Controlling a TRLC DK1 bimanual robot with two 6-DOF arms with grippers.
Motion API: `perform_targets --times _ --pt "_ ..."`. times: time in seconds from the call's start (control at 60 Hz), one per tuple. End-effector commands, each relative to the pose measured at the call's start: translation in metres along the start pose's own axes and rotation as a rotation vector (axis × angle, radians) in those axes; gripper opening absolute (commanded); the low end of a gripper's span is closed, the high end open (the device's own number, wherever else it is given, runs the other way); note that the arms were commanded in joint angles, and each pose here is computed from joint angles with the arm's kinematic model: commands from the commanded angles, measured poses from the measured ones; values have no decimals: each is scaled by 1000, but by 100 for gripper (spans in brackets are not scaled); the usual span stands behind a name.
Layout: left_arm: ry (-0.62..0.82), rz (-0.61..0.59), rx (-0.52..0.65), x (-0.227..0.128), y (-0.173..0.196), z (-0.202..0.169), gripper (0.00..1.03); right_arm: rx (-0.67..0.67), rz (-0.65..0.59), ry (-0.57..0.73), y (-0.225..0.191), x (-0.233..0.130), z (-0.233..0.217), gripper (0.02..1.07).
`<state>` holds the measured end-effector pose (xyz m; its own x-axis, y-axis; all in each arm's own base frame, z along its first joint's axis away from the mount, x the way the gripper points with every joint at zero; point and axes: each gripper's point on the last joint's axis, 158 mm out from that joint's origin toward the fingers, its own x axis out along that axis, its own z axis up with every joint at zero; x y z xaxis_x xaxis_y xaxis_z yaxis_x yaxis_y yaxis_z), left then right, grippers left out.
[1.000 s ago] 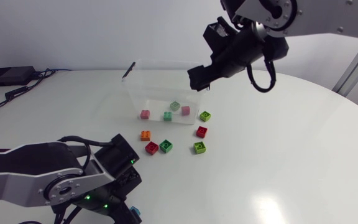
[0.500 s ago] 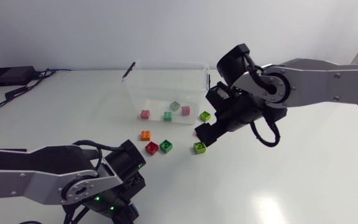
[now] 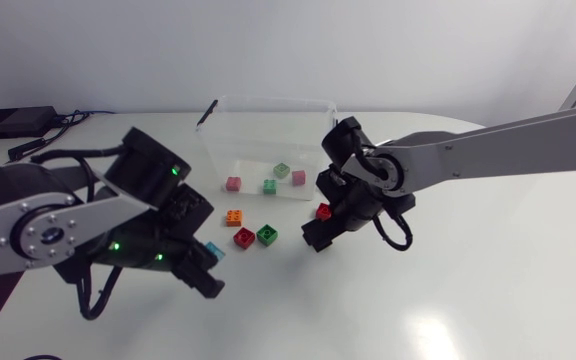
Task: Place the duplo bricks in the container
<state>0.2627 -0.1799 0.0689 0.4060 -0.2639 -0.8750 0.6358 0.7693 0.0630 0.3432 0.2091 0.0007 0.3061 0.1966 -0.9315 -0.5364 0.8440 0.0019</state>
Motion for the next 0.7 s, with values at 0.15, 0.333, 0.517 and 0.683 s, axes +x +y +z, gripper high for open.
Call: perform_targets --times 0.15,0.333,0.517,0.683 --pt "-234 104 -46 -27 50 80 23 27 -15 30 -1 28 4 92" --pt "-348 157 -83 -34 81 126 23 35 -23 38 -2 40 12 85" --pt "-437 200 -113 -32 109 163 23 35 -25 52 2 51 15 68" --pt "-485 231 -144 -27 133 189 23 37 -36 71 4 54 8 35"
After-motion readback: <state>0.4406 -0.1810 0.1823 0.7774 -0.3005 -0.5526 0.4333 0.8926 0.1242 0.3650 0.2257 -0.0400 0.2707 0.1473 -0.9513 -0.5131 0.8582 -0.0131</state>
